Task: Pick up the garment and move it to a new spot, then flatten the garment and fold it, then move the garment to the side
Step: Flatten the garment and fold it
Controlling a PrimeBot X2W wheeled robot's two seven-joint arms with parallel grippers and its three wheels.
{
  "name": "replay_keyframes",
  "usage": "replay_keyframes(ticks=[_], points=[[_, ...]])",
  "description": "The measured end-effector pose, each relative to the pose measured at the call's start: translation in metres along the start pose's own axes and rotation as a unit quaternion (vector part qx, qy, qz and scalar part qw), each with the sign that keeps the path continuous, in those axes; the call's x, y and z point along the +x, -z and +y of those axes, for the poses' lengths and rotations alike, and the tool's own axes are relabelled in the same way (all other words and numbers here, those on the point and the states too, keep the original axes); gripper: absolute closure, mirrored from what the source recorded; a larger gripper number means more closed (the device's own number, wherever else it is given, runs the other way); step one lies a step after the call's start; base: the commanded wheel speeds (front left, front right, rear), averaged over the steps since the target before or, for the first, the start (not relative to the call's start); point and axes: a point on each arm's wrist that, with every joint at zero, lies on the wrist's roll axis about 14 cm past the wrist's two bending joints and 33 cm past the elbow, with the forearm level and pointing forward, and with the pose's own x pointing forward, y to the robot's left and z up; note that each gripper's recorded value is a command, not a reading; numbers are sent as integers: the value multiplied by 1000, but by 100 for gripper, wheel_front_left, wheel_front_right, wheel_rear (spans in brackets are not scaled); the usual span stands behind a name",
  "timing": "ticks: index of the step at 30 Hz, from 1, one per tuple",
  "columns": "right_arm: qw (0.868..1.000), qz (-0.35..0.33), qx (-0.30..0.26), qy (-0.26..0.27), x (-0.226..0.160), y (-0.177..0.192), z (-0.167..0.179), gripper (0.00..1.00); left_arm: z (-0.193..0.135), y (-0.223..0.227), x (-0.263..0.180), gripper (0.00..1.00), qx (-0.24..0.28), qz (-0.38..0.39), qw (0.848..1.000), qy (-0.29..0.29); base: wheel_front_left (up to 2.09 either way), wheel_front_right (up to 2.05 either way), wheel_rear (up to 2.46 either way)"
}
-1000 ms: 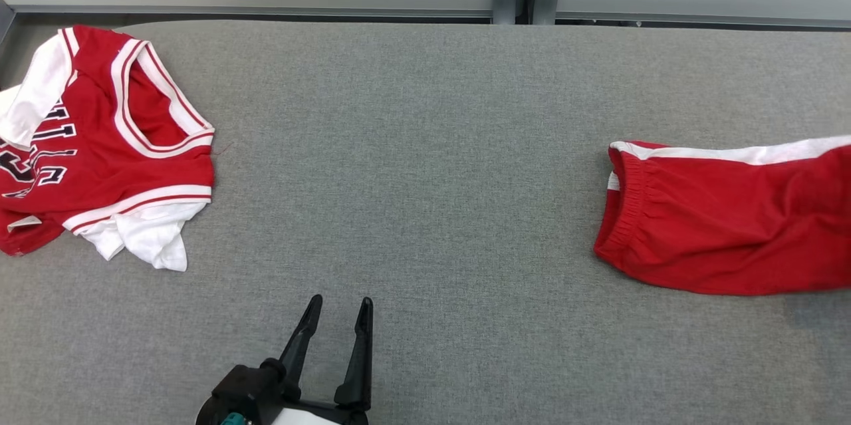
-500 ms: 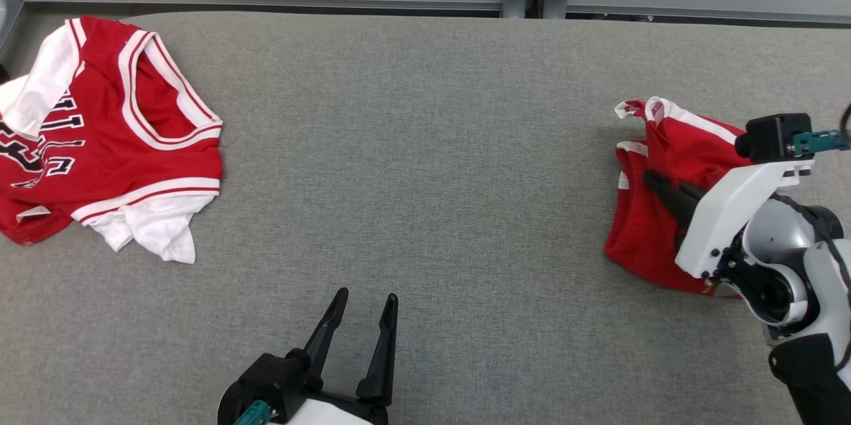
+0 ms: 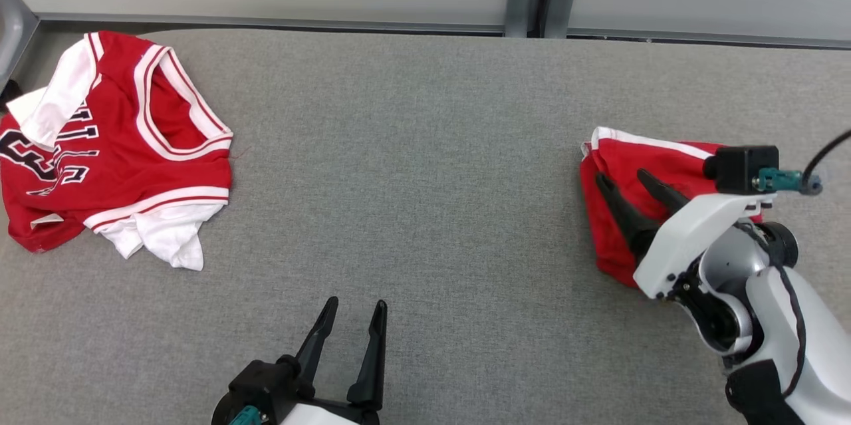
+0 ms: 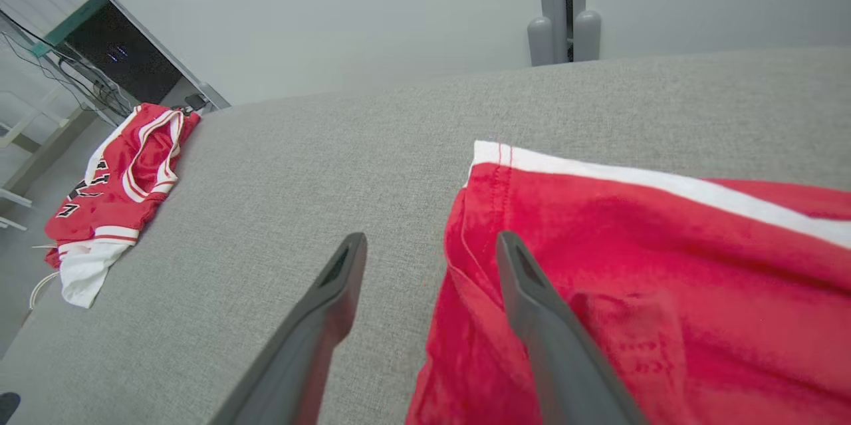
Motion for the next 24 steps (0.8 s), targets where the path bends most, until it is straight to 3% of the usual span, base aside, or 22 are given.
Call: replay_keyframes(ticks=[3, 7, 10, 13, 16, 24], points=[[998, -52, -33, 7, -22, -11, -3, 0, 1, -6, -2, 0, 0, -9, 1000, -2, 0, 0, 0], [986, -110, -108, 55, -67, -16, -30, 0, 2, -11, -8, 0, 8, -19, 1000, 0, 0, 0, 0], [978, -152, -103, 101, -100, -13, -52, 0, 0, -19, -10, 0, 10, -32, 999, 7, 0, 0, 0], [966, -170, -131, 144, -132, -4, -72, 0, -2, -23, -14, 0, 13, -41, 999, 9, 0, 0, 0], [960, -172, -124, 185, -156, 11, -89, 0, -4, -28, -17, 0, 16, -51, 998, 14, 0, 0, 0], [949, -195, -121, 216, -169, 4, -102, 0, -4, -32, -19, 0, 24, -58, 998, 17, 0, 0, 0]])
